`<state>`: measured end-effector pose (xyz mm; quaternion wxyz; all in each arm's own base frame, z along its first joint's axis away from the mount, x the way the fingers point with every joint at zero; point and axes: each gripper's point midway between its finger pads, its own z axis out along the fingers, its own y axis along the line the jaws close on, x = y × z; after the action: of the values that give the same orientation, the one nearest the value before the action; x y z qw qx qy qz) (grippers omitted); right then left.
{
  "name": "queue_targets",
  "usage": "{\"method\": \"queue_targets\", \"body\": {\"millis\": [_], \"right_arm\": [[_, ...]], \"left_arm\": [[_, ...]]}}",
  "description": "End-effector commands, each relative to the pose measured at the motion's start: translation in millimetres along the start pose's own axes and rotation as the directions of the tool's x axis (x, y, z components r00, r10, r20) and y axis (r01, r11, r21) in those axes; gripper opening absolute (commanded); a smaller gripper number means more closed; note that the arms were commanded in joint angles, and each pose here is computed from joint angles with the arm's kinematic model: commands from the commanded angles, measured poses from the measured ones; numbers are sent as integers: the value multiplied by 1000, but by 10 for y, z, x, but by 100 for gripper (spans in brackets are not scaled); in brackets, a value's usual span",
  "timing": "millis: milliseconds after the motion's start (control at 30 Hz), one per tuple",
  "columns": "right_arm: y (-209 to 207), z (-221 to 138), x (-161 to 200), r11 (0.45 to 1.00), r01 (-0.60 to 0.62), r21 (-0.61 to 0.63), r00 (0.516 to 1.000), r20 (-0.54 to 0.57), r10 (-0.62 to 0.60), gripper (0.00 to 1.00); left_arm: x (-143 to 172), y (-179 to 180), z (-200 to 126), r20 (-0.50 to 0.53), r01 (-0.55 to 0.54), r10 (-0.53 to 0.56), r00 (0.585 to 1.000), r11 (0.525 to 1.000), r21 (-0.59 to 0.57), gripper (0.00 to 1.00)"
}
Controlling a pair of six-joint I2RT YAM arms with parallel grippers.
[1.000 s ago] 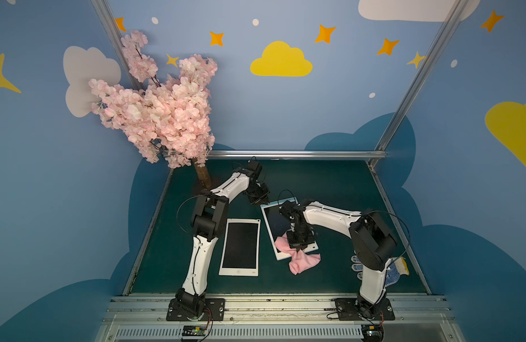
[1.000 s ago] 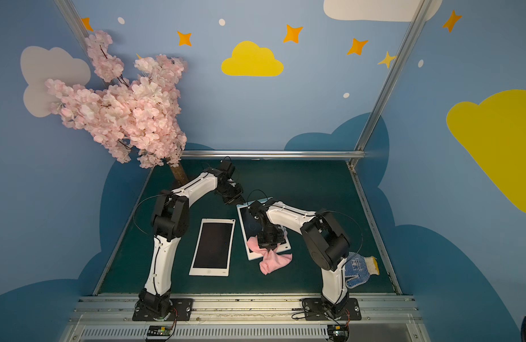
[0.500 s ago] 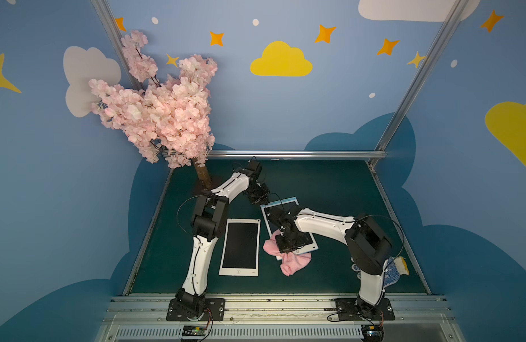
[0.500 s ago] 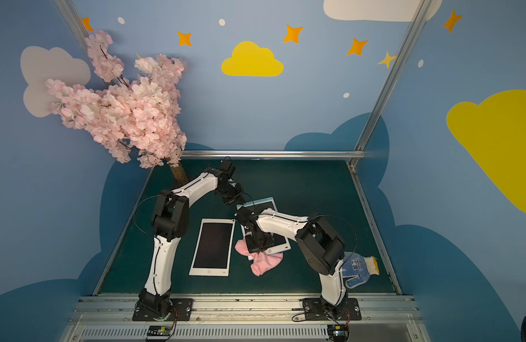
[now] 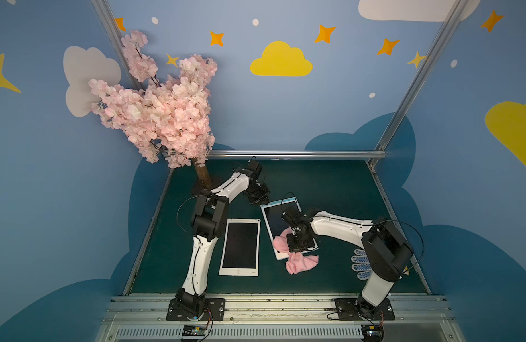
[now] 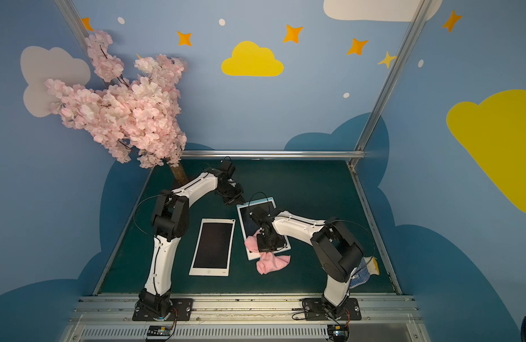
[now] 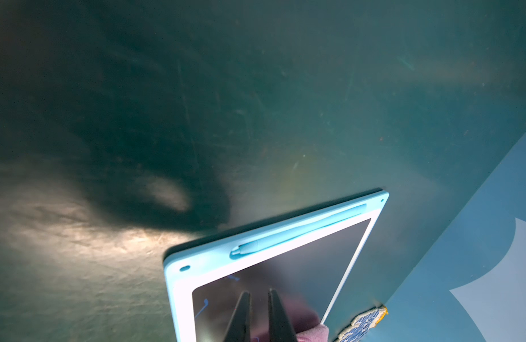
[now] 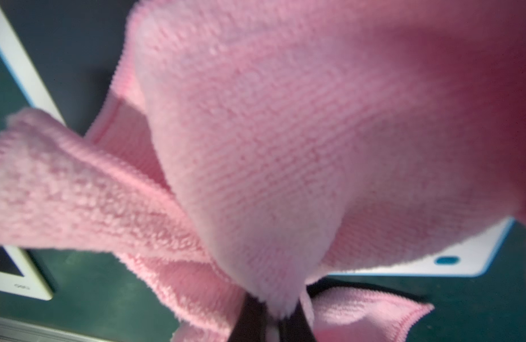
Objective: Wipe the drawing tablet
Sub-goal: Wipe the dirt from the drawing tablet.
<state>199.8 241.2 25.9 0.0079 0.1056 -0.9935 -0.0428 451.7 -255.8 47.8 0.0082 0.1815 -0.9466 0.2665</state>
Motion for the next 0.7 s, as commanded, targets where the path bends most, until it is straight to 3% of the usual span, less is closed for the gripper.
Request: {"method": "queue_targets", "body": {"millis": [0,333,667], "right_arm": [[-279,71,103,994,-22,109,999,-23,24,0],[-367,95,76,990,-23,137,999,-24,26,0],[-354,443,355,985,22,171,989,-146,4,0]], "left_arm": [[35,52,37,-18,6,-6,1000,1000,-21,15],[51,30,29,-18,3,-3,1000,1000,-19,16],[45,-5,-2,-9,0,0,1000,1000,-15,16]]}}
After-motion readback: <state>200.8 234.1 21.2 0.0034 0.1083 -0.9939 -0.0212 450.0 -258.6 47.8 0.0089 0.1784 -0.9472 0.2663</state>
